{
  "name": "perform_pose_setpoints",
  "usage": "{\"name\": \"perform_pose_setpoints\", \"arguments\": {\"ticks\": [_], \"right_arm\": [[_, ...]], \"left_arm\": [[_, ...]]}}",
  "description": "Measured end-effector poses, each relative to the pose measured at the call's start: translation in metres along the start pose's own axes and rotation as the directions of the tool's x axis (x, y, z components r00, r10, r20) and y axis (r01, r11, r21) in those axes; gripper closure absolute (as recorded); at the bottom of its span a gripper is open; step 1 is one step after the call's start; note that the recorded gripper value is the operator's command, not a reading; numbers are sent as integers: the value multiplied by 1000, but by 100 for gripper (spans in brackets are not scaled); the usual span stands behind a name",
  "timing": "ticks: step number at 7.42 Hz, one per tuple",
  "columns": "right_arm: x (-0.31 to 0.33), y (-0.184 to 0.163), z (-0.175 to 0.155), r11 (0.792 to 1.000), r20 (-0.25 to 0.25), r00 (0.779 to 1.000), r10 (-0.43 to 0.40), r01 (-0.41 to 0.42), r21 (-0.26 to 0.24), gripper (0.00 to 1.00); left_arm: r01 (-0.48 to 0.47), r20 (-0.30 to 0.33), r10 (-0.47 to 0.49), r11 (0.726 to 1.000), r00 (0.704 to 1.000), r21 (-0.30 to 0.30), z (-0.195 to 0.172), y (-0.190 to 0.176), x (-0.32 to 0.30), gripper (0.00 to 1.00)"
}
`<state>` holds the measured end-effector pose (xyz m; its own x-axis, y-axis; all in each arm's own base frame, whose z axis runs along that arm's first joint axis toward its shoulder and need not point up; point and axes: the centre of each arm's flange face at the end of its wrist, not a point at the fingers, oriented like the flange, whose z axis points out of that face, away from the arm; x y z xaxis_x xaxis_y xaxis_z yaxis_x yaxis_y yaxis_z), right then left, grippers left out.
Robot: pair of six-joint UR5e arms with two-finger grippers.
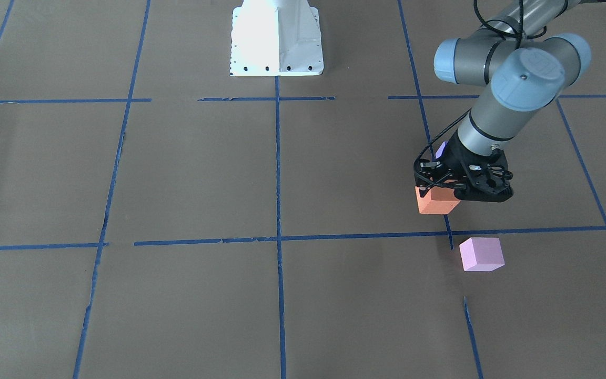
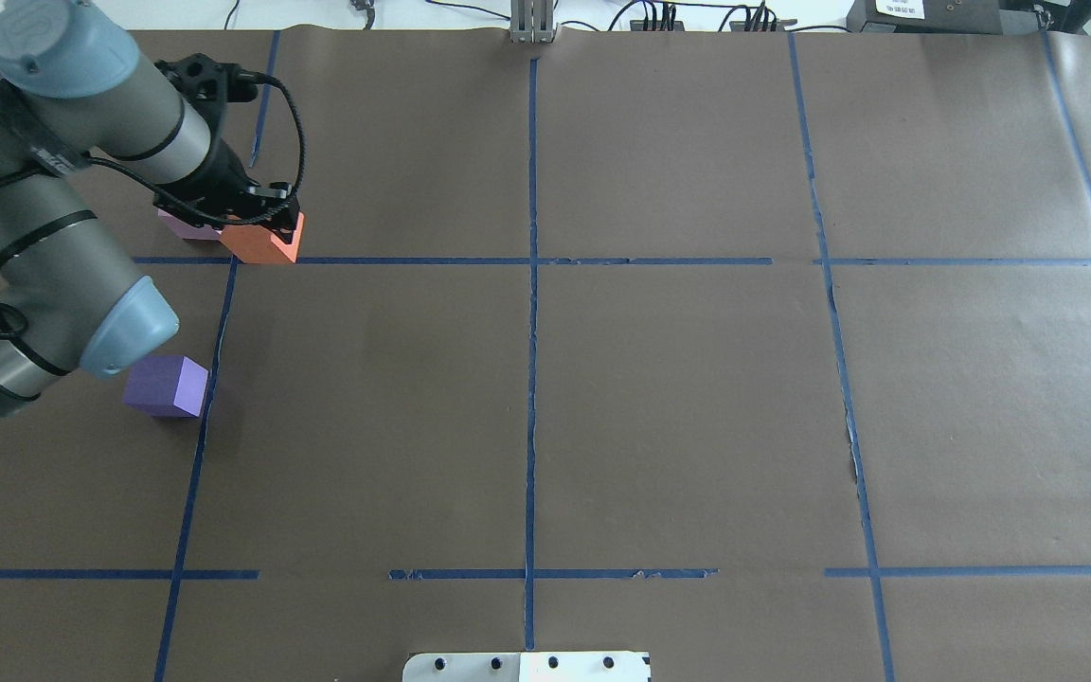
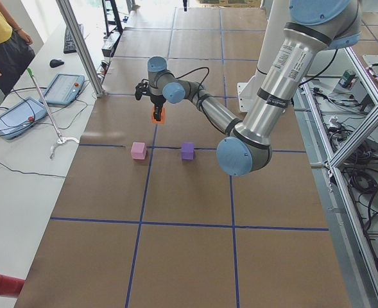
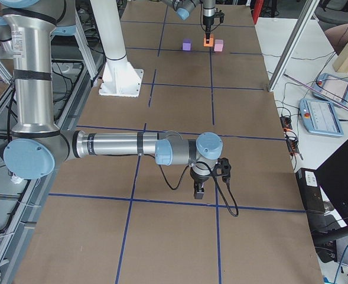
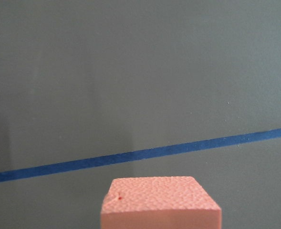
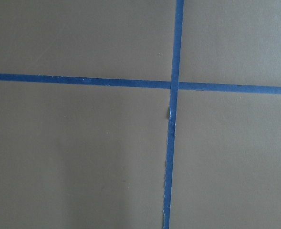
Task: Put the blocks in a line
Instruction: 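Lift the orange cube with the left gripper toward the pink cube, then lower the orange cube between the pink and purple cubes, aligning it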
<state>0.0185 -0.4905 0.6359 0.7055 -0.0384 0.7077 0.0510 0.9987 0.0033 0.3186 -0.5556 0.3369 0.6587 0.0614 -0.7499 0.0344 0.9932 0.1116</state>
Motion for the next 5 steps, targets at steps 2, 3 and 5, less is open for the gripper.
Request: {"name": "perform_pose_setpoints", "arguments": {"ticks": [2, 3, 5], "right_arm": [[0, 0, 0, 1000, 0, 1000, -1, 1, 0, 0], [0, 0, 0, 1000, 0, 1000, -1, 1, 1, 0], [0, 0, 0, 1000, 0, 1000, 0, 0, 0, 0]], "left_arm": [[-1, 19, 2, 999, 1000, -52, 4, 11, -70, 75], [-3, 21, 4, 997, 1000, -74, 9, 16, -88, 75], [-8, 21, 10, 996, 1000, -90, 21, 17, -100, 74]]}}
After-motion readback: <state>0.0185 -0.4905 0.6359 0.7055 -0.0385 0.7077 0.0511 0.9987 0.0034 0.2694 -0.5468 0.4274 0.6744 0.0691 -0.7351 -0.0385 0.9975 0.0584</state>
